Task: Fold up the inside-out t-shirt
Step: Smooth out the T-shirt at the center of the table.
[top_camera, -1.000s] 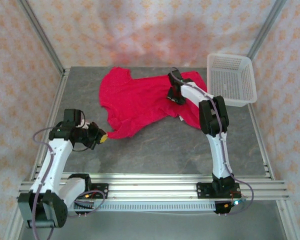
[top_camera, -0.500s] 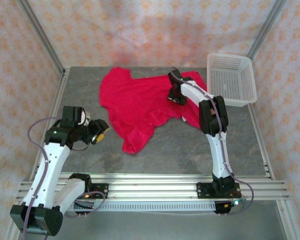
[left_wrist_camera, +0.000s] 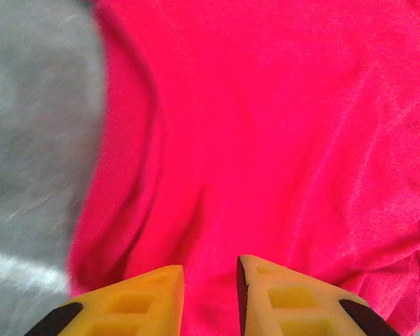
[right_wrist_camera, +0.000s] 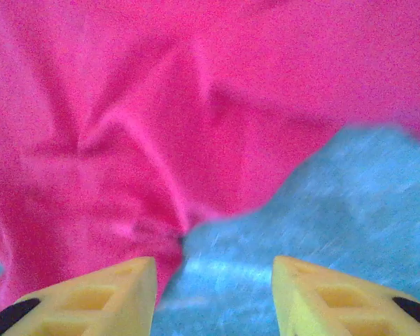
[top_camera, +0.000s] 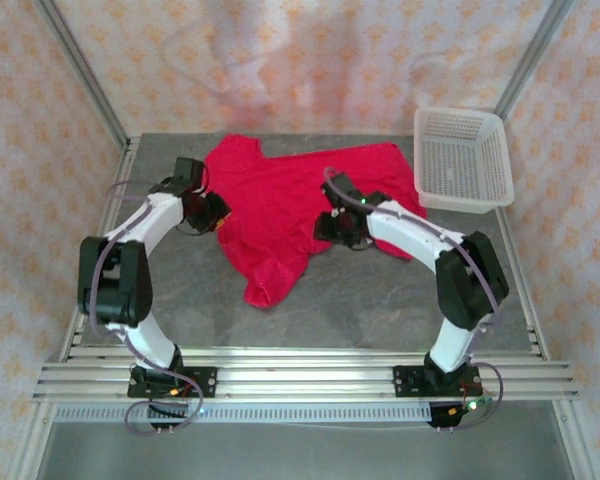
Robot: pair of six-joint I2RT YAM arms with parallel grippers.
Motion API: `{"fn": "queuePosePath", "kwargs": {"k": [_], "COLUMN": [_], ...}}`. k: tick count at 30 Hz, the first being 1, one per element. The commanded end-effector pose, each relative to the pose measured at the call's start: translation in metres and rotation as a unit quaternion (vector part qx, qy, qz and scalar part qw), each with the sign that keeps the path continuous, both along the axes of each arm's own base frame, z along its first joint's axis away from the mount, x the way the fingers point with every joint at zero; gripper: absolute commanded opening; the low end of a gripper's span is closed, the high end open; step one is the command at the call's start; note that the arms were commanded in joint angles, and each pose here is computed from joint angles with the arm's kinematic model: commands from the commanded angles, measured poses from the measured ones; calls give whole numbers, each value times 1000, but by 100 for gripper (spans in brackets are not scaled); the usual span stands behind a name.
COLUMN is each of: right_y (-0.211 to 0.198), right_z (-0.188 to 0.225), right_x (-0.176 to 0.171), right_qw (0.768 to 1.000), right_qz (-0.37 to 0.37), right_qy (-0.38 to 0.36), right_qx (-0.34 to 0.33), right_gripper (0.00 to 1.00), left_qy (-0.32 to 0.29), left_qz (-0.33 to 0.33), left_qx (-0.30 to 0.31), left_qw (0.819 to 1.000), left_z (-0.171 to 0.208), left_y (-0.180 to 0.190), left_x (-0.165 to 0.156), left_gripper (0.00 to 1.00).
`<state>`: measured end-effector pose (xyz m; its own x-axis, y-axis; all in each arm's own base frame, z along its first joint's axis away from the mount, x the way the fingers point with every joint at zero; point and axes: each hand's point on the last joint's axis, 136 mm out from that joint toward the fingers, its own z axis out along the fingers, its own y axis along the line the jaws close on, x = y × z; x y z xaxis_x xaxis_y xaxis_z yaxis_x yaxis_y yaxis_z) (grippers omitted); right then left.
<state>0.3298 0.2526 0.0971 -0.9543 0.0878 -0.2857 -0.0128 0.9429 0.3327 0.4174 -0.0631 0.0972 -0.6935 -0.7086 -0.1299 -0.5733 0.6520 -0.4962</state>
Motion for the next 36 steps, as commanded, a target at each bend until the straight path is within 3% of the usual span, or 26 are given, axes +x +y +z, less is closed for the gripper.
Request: {"fn": "queuePosePath", "kwargs": {"k": [1, 7, 15, 19, 22, 24, 30, 36], "right_y": [28, 62, 111, 116, 112, 108, 95, 97], "right_z": [-11, -27, -34, -44, -46, -38, 26, 69], "right_x": [-26, -62, -48, -45, -48, -52, -78, -117], "right_qw": [999, 996, 994, 996, 996, 996, 993, 981], "right_qz": [13, 16, 32, 36, 38, 43, 84, 128], "right_qy": [7, 8, 1, 13, 16, 18, 16, 43], "right_qx": [44, 85, 100, 83, 75, 70, 81, 138], "right_gripper": [48, 46, 43, 27, 9, 0, 0, 0], "left_qy": [-32, 2, 39, 55, 66, 75, 102, 101], "left_qz": [-24, -62, -65, -57, -46, -33, 12, -2], "left_qx": [30, 42, 40, 50, 53, 62, 126, 128], "left_qw": [999, 997, 996, 996, 995, 995, 987, 987], "left_z": [7, -25, -59, -70, -80, -88, -95, -86], "left_y": [-5, -12, -12, -3, 5, 16, 59, 59], "left_x": [34, 55, 53, 49, 48, 49, 57, 65], "left_gripper": [28, 31, 29, 28, 27, 27, 25, 22]}}
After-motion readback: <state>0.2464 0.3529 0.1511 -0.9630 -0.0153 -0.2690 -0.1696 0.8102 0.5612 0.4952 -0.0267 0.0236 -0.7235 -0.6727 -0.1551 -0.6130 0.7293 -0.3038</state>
